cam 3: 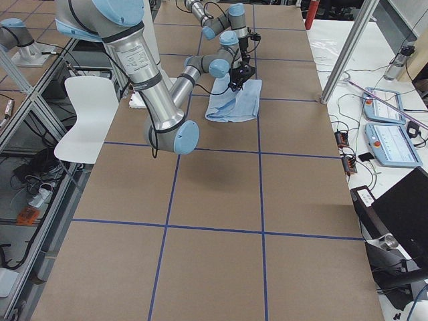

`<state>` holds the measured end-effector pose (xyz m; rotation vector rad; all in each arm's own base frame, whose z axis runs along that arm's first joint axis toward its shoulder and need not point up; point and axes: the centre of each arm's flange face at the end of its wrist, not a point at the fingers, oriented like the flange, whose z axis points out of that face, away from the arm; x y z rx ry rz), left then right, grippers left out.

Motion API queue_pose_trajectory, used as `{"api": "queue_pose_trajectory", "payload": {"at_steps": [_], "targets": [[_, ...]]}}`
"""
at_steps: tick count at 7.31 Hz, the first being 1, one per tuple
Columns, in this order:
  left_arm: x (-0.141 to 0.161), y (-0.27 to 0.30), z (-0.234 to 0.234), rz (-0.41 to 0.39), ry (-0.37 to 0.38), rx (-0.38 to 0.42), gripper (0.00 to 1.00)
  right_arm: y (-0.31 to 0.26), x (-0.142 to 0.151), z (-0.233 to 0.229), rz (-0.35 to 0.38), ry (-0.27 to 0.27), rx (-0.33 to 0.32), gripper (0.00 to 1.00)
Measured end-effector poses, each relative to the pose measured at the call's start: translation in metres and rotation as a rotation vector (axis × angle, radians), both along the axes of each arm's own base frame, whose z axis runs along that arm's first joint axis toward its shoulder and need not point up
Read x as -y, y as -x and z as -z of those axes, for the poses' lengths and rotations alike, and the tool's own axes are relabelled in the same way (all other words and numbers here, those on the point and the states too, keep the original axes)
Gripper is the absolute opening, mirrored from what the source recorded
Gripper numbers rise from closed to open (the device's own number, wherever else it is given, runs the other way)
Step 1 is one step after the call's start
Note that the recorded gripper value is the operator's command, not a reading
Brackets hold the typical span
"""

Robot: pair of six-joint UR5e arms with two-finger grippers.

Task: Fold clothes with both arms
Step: 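Lift the near edge with both grippers and fold it away from the robot, then lay the edge on the far side, open both grippers and raise them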

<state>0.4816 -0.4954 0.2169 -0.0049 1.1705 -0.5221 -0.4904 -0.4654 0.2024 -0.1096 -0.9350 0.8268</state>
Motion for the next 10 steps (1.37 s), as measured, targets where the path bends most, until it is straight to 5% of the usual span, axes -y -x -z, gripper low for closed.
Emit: {"api": "queue_pose_trajectory", "payload": {"at_steps": [4,5,6,7,10], "targets": [[0.024,-0.015,-0.026,0.017,-0.004,-0.015,0.00,0.034,0.024,-0.021,0.006,0.010,0.005,0.00],[0.027,-0.018,-0.028,0.018,-0.005,-0.017,0.00,0.034,0.024,-0.024,0.011,0.016,0.006,0.07],[0.028,-0.019,-0.029,0.019,-0.005,-0.018,0.89,0.034,0.025,-0.026,0.014,0.019,0.006,0.99],[0.030,-0.018,-0.030,0.023,-0.004,-0.018,1.00,0.032,0.026,-0.030,0.014,0.022,0.004,1.00],[0.068,0.019,-0.039,0.090,0.000,0.000,1.00,0.010,0.049,-0.044,0.074,0.022,-0.002,1.00]]}}
